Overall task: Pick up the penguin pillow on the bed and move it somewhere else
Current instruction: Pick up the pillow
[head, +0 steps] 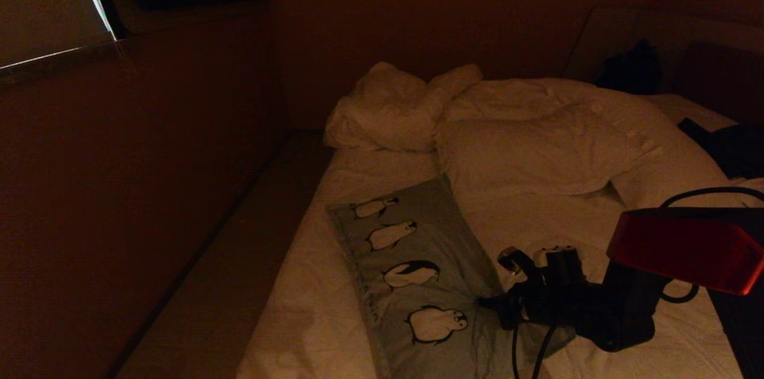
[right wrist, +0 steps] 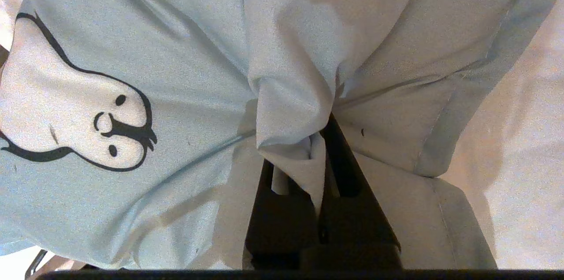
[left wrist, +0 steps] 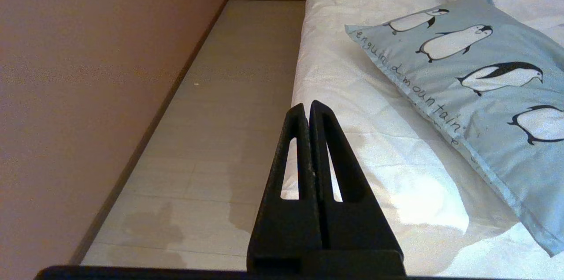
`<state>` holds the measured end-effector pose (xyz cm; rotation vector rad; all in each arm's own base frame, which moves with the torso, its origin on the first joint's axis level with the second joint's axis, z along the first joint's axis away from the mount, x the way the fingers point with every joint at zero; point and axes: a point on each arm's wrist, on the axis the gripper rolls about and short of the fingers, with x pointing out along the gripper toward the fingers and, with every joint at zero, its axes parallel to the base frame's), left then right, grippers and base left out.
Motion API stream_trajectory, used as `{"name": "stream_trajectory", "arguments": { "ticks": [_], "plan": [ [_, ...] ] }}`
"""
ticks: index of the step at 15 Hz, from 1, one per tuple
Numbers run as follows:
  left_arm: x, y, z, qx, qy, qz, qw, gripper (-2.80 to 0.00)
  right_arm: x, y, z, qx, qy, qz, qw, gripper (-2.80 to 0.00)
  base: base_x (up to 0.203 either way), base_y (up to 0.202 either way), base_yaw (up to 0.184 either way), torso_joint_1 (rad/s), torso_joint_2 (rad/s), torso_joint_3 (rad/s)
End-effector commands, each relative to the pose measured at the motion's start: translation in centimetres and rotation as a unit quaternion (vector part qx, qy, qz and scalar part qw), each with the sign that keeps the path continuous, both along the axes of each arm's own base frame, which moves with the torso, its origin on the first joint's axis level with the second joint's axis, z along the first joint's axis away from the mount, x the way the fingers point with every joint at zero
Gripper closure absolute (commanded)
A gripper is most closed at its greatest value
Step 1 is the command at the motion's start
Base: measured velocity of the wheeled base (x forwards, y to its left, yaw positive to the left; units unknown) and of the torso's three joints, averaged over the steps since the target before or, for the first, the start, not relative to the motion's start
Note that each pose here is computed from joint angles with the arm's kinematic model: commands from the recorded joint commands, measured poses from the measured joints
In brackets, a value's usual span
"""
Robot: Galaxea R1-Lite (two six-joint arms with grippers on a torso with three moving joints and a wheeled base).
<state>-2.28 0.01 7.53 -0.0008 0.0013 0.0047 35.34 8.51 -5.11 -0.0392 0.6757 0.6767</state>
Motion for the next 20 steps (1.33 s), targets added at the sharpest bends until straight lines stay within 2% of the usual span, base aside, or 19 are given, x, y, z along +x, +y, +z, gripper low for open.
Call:
{"name": "stream_trajectory", "arguments": {
  "ticks": [1, 4, 7, 10, 13, 14, 16, 20],
  "plan": [
    [0.0, 0.0, 0.0, 0.000, 0.000, 0.000, 1.0000, 0.00, 0.1, 0.1, 0.2, 0.003, -0.004, 0.001, 1.000, 0.00, 0.000, 0.000, 0.000, 0.000, 0.00, 0.000],
    [0.0, 0.0, 0.0, 0.000, 0.000, 0.001, 1.0000, 0.00, 0.4, 0.1, 2.5, 0.014, -0.031, -0.003, 0.999, 0.00, 0.000, 0.000, 0.000, 0.000, 0.00, 0.000],
    [0.0, 0.0, 0.0, 0.000, 0.000, 0.001, 1.0000, 0.00, 0.4, 0.1, 6.9, 0.057, -0.060, -0.027, 0.996, 0.00, 0.000, 0.000, 0.000, 0.000, 0.00, 0.000],
    [0.0, 0.0, 0.0, 0.000, 0.000, 0.001, 1.0000, 0.00, -0.2, 0.0, 12.2, 0.107, -0.101, -0.049, 0.988, 0.00, 0.000, 0.000, 0.000, 0.000, 0.00, 0.000],
    [0.0, 0.0, 0.0, 0.000, 0.000, 0.001, 1.0000, 0.00, -1.4, -0.5, 16.9, 0.139, -0.147, -0.056, 0.978, 0.00, 0.000, 0.000, 0.000, 0.000, 0.00, 0.000],
    [0.0, 0.0, 0.0, 0.000, -0.001, 0.000, 1.0000, 0.00, -1.7, -0.6, 17.8, 0.142, -0.159, -0.061, 0.975, 0.00, 0.000, 0.000, 0.000, 0.000, 0.00, 0.000],
    [0.0, 0.0, 0.0, 0.000, 0.000, 0.000, 1.0000, 0.00, -2.1, -1.0, 19.5, 0.132, -0.194, -0.104, 0.967, 0.00, 0.000, 0.000, 0.000, 0.000, 0.00, 0.000],
    [0.0, 0.0, 0.0, 0.002, -0.001, 0.000, 1.0000, 0.00, -3.5, -1.8, 22.8, 0.139, -0.244, -0.120, 0.952, 0.00, 0.000, 0.000, 0.000, 0.000, 0.00, 0.000]
  ]
}}
